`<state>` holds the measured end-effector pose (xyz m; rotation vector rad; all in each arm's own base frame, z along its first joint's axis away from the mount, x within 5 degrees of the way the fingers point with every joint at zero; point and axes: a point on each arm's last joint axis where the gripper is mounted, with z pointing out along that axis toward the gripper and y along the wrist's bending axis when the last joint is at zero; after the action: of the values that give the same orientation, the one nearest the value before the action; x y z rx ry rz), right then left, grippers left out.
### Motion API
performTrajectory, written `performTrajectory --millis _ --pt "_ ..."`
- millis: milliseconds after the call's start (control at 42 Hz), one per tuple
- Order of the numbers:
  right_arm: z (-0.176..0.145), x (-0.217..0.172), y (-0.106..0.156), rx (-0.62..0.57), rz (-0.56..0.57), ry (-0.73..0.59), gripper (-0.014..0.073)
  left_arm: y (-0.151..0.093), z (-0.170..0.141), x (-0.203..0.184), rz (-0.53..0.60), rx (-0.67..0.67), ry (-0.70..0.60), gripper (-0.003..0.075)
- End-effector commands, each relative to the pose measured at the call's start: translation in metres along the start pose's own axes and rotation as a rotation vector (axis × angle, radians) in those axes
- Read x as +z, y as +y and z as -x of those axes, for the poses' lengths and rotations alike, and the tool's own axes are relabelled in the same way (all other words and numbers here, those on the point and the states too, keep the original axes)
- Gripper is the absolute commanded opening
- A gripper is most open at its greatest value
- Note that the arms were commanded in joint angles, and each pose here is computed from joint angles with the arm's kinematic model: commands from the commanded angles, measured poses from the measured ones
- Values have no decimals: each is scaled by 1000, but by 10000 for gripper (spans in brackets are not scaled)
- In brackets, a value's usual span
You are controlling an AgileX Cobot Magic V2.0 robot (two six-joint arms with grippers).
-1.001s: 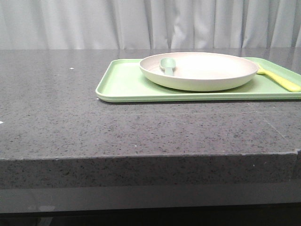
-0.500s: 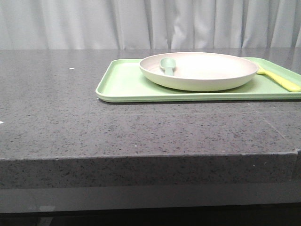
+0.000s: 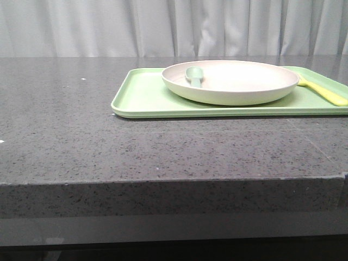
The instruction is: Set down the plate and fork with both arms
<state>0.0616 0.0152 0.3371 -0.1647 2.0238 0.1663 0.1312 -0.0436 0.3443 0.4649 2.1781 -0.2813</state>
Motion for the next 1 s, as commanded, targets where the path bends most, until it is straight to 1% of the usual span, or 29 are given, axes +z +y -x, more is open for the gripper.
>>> performTrajectory --millis 0,548,643,691,810,929,977 --pt "14 -4 0 -7 -2 -95 -65 2 14 -6 22 -25 -109 -18" --pt "15 -4 1 -3 2 -103 -67 2 15 -6 28 -25 -124 -18" --pt "15 -4 1 -3 2 -102 -67 -3 7 -17 30 -15 -181 -18" --pt "15 -4 1 -3 2 -100 -67 -4 1 -26 50 -15 -225 -18" --pt "14 -4 1 -3 3 -93 -67 -7 -24 -50 122 -23 -321 -18" --pt "14 -4 1 -3 3 -93 -67 -13 -47 -69 206 -6 -425 -18" --pt "14 -4 1 -3 3 -92 -67 -14 -54 -73 244 12 -444 -18"
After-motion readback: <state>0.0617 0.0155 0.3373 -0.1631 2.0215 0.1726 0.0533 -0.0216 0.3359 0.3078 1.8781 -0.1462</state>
